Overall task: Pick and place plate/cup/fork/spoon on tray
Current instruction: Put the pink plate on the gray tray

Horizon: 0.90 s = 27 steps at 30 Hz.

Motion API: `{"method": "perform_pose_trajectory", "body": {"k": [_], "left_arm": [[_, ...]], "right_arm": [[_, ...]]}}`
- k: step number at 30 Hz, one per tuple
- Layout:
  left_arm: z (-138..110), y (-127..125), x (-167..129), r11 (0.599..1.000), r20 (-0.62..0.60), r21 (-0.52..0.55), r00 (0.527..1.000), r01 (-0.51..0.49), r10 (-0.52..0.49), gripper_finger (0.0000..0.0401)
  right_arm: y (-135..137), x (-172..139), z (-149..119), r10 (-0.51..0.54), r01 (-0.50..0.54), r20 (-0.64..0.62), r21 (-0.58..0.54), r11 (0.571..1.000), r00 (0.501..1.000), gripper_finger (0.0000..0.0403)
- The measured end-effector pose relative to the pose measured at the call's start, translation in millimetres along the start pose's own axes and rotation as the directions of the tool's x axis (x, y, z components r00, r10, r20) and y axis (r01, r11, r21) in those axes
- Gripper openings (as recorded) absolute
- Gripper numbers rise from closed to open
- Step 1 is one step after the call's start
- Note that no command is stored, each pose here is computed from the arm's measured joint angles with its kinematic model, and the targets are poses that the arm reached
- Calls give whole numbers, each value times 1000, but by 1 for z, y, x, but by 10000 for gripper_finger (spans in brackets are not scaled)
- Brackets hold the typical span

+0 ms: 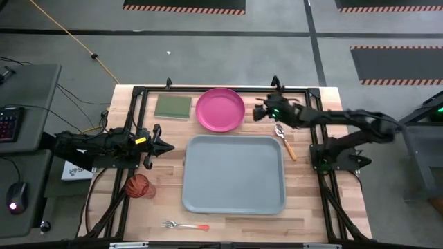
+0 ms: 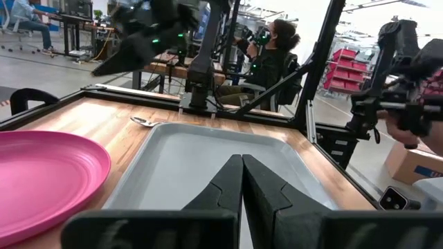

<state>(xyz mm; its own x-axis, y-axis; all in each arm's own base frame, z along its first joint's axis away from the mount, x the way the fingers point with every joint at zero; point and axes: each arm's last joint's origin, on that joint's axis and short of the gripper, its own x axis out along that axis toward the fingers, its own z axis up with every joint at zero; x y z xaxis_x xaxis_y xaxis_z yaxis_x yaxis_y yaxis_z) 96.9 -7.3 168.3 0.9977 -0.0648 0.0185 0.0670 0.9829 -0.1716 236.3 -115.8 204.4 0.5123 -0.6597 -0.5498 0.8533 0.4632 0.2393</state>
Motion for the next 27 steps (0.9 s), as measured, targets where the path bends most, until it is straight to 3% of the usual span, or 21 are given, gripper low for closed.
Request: {"method": "perform_pose_trajectory", "body": {"k": [6,13,27], "left_arm": [[0,0,0,1000,0,0,1000,0,0,0],[0,0,0,1000,0,0,1000,0,0,0],[0,0,0,1000,0,0,1000,0,0,0]], "right_arm": [[21,53,5,-26,24,-108,-18,1000,994,239],[34,98,-9,-42,37,-205,-28,999,978,239],[32,115,-18,-105,107,-220,-4,994,970,221]]}}
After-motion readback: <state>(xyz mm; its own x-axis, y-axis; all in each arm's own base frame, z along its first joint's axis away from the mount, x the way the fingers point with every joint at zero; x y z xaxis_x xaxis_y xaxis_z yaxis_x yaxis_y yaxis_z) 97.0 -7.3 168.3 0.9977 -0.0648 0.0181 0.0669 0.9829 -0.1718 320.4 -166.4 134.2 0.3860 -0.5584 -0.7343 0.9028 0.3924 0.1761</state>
